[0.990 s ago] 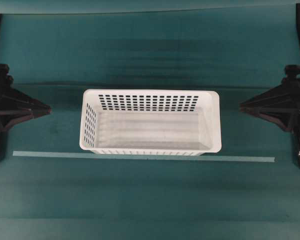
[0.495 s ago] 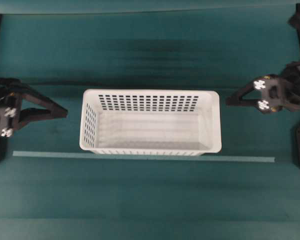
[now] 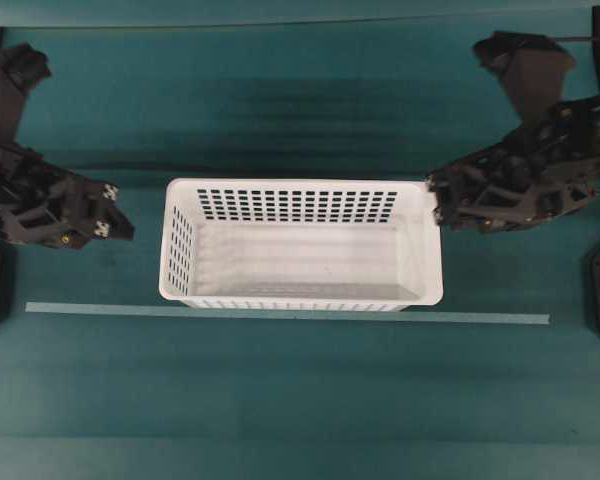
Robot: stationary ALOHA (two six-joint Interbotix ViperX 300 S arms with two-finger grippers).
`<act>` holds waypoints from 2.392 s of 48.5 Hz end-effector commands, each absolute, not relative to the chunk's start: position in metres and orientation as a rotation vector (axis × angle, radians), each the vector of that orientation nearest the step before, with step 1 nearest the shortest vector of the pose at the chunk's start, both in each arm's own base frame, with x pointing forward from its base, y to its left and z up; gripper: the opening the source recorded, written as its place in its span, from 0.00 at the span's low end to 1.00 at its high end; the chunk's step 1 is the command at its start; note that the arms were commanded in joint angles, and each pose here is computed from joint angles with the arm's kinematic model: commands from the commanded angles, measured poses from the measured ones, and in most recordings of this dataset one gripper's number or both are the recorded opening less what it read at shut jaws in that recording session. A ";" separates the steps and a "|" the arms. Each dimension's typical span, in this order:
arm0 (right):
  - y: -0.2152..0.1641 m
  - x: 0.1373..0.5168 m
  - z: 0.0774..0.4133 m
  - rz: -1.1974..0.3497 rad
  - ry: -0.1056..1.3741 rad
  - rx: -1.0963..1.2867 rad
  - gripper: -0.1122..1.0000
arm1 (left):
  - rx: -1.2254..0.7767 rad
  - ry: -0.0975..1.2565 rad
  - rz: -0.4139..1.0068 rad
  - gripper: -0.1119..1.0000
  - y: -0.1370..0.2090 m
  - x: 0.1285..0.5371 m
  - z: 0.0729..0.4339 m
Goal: Lift the white basket with both hands.
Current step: 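Move both grippers open toward the short ends of the white basket, then lower both grippers onto the basket end rims and close them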
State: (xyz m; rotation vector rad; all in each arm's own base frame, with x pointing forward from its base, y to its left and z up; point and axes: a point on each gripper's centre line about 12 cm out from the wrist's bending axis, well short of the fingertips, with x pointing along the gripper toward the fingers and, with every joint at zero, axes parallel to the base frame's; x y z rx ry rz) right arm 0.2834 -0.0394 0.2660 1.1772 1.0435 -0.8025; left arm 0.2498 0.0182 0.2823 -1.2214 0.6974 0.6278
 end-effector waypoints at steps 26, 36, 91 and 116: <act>-0.040 0.303 0.250 -0.851 1.099 1.082 0.19 | -1.196 0.702 0.622 0.12 0.021 0.269 0.281; -0.039 0.300 0.242 -0.888 1.092 1.130 0.44 | -1.198 0.709 0.629 0.39 0.021 0.268 0.278; -0.032 0.323 0.161 -1.006 0.979 1.344 0.96 | -1.233 0.836 0.806 0.91 0.036 0.315 0.194; -0.030 0.323 0.140 -1.033 1.012 1.331 0.96 | -1.253 0.849 0.835 0.91 0.037 0.321 0.174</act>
